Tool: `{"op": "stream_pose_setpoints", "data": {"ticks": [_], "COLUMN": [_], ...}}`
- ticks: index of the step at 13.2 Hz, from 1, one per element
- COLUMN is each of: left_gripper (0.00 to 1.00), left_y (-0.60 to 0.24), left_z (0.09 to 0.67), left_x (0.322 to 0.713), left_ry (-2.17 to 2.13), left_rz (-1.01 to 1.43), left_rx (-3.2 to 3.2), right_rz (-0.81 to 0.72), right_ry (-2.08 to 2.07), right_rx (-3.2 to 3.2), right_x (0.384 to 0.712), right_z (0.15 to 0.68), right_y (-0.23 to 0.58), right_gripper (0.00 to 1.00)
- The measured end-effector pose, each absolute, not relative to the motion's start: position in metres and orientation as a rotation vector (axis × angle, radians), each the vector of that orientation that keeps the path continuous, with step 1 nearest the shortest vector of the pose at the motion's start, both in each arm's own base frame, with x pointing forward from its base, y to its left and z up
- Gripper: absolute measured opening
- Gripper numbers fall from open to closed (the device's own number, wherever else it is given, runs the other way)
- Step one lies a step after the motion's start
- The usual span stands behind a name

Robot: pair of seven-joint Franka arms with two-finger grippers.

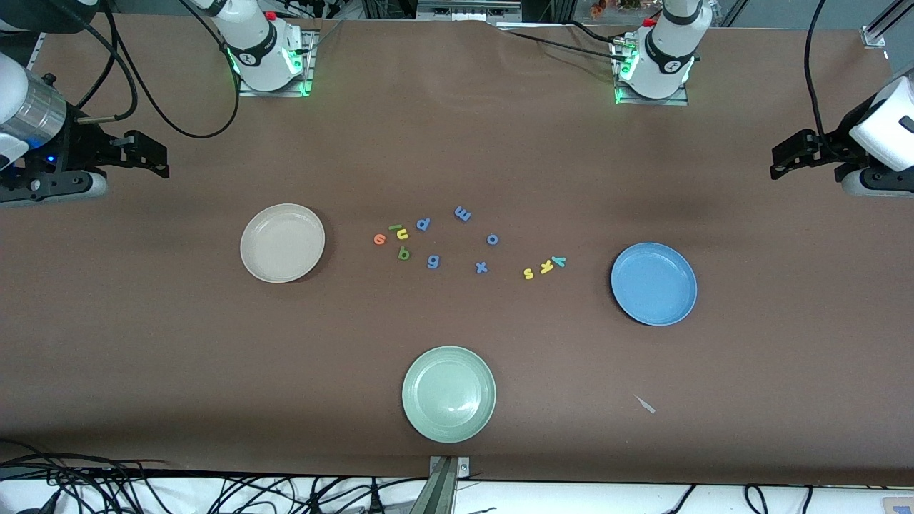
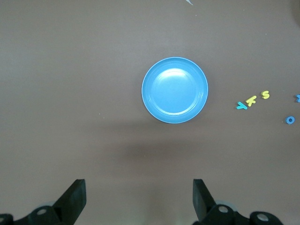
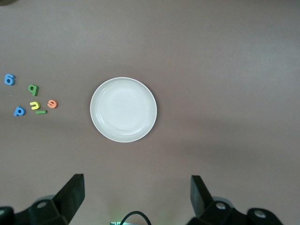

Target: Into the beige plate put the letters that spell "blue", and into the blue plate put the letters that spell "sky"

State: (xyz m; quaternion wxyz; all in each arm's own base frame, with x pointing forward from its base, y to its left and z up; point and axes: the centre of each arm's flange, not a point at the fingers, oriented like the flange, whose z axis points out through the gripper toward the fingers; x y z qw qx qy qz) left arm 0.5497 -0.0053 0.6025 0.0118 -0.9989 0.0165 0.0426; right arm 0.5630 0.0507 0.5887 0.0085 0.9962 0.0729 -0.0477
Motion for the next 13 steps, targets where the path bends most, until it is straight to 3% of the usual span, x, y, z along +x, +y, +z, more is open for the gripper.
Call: {"op": "stream_pose_setpoints", "data": {"ticks": [13], "left_gripper": [1.00], "left_y": [-0.0085], "left_z": [0.6042], "left_x": [0.5499], "left_ry": [0.061], "left_rz": [0.127], "left_rx": [-3.115], "right_rz": [-0.150], "right_ry": [0.227], "right_rx": [3.113], "right_x": [0.5629], "right_z": [0.5886], "right_y": [0.0505], "right_gripper": [1.00]}}
